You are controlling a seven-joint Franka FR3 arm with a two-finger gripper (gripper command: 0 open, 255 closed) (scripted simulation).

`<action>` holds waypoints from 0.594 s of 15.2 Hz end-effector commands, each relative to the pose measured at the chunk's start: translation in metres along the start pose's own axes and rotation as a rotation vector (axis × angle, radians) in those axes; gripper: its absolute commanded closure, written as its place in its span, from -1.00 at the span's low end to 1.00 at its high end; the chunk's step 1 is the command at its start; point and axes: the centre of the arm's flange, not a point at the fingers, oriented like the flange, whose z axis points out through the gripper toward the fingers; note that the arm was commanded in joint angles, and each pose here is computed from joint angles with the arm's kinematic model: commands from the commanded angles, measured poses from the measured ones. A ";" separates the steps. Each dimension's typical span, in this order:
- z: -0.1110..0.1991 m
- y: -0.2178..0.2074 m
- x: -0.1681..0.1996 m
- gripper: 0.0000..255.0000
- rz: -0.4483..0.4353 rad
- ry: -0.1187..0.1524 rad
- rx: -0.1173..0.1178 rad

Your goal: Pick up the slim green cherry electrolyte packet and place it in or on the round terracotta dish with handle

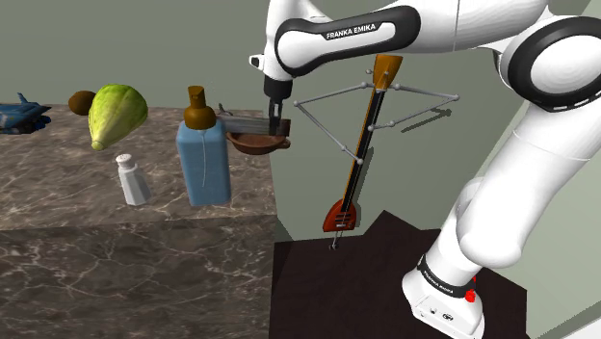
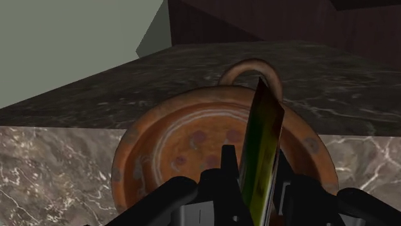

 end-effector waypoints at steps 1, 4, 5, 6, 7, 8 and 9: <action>0.007 -0.001 0.000 -1.00 -0.002 -0.012 0.009; 0.008 -0.002 0.000 -1.00 -0.002 -0.012 0.009; 0.008 -0.002 0.000 -1.00 -0.002 -0.012 0.009; 0.007 -0.001 0.000 -1.00 -0.002 -0.012 0.009; -0.007 -0.001 0.001 -1.00 -0.002 -0.012 0.009; -0.020 -0.001 0.001 -1.00 -0.002 -0.012 0.009; -0.033 -0.001 0.001 -1.00 -0.002 -0.012 0.009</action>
